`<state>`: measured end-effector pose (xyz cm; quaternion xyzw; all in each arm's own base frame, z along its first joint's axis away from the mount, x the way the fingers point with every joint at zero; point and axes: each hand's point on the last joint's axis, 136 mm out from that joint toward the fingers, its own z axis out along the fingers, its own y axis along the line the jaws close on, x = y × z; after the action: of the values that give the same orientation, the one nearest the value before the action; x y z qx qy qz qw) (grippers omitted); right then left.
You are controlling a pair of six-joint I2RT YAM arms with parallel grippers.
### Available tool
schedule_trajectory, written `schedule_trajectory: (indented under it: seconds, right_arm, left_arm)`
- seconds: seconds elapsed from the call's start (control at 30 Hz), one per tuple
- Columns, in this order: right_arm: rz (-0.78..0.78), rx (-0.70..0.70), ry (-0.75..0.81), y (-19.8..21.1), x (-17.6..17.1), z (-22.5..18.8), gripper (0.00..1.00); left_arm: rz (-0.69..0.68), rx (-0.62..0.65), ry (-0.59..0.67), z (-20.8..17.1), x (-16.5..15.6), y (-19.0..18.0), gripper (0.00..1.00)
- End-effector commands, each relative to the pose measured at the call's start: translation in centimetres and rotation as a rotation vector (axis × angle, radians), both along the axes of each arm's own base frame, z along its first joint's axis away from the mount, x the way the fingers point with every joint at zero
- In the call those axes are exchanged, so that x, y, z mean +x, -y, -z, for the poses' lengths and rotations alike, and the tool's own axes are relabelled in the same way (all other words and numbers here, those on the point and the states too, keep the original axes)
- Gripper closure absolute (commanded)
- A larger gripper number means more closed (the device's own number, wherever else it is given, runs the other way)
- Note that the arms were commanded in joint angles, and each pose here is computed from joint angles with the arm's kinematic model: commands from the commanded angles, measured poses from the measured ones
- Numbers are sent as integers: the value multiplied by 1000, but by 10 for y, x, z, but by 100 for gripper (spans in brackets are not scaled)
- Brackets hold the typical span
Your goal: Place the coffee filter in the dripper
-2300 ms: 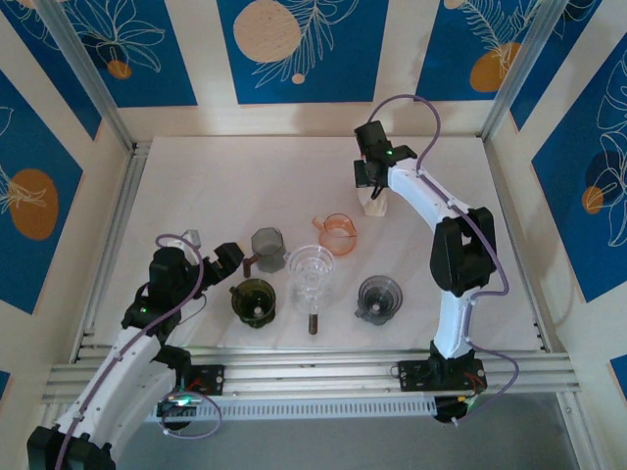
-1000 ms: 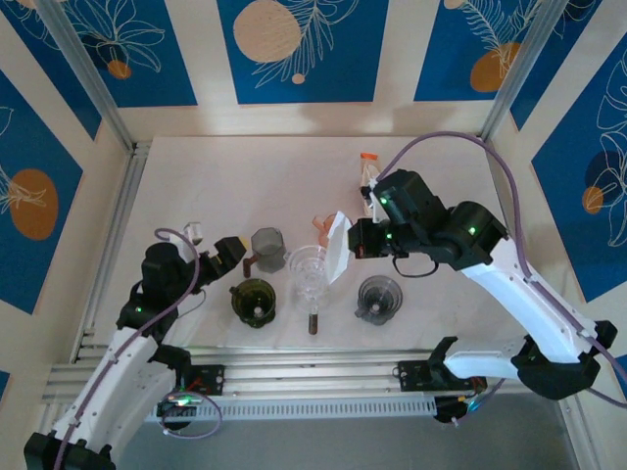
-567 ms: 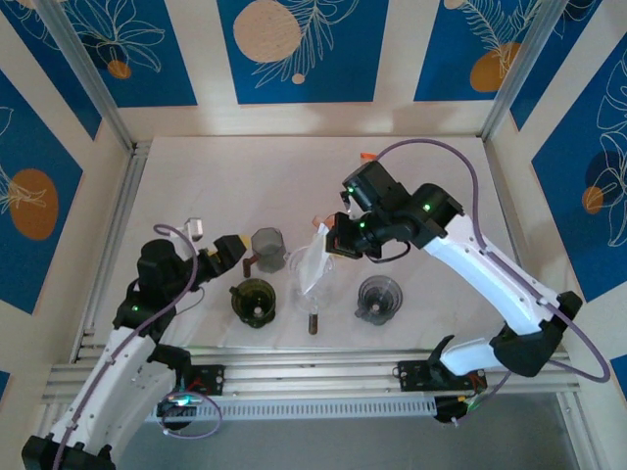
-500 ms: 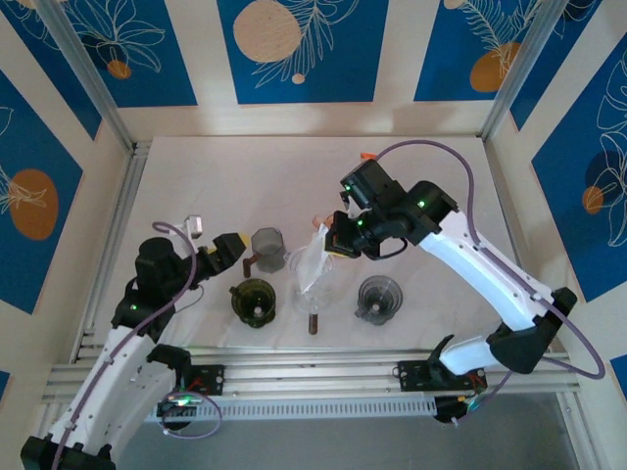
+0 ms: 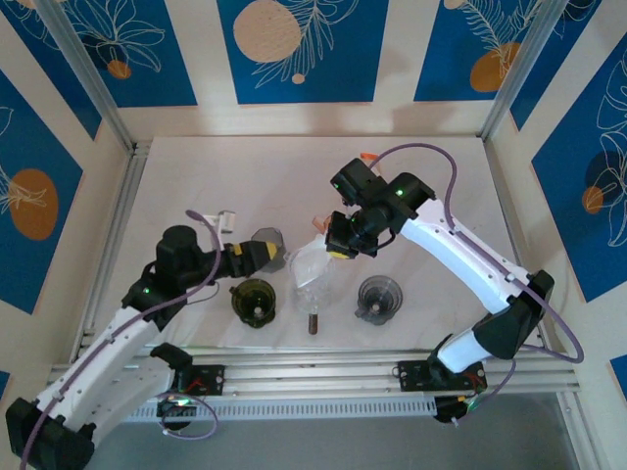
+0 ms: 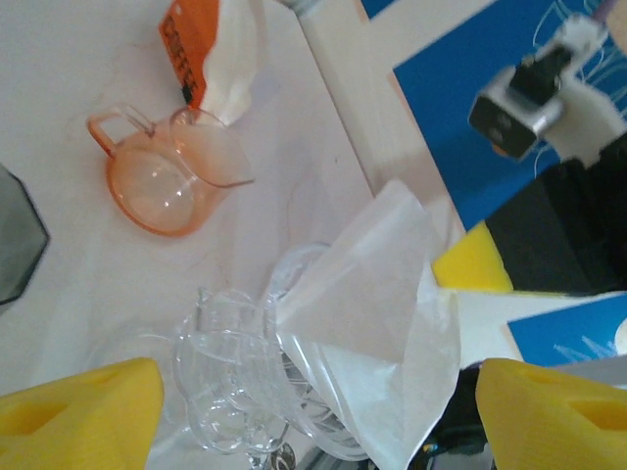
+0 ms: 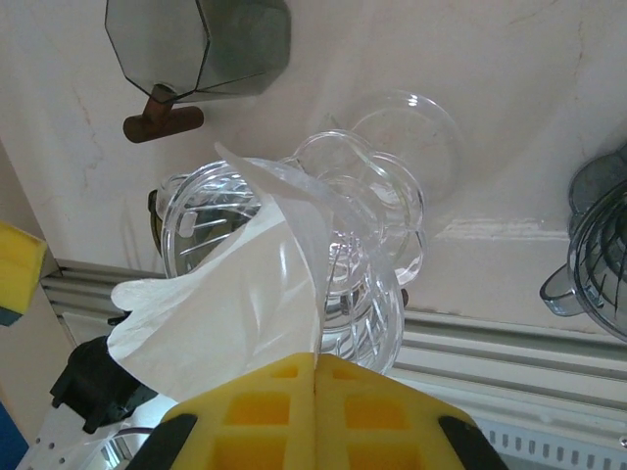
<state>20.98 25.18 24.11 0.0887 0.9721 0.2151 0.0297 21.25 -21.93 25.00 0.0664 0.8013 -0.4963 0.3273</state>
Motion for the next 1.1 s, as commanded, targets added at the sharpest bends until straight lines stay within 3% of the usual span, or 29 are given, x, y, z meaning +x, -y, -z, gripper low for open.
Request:
schedule_trajectory:
  seconds: [0.0, 0.1, 0.23, 0.4, 0.57, 0.8, 0.97, 1.07]
  right_arm:
    - [20, -31, -10, 2, 4, 4, 100]
    - [8, -37, 5, 0, 7, 5, 95]
    - [-11, -46, 41, 0, 11, 3, 79]
    - [-23, -34, 143, 6, 14, -6, 64]
    - [-45, -56, 283, 16, 21, -17, 59]
    - [-85, -1, 499, 15, 25, -36, 58]
    - [-93, -8, 496, 16, 16, -25, 58]
    - [-34, 2, 376, 22, 7, -10, 58]
  left_arm:
    - [57, 60, 111, -14, -4, 14, 14]
    - [98, 89, 118, -12, -7, 26, 14]
    - [114, 119, 80, -2, -5, 33, 24]
    - [95, 134, 64, 2, -3, 31, 27]
    - [78, 140, 79, -5, -4, 26, 27]
    - [22, 152, 110, -17, -5, 13, 17]
    - [-58, 149, 129, -23, -2, -1, 13]
    - [-83, 148, 141, -27, -3, -7, 13]
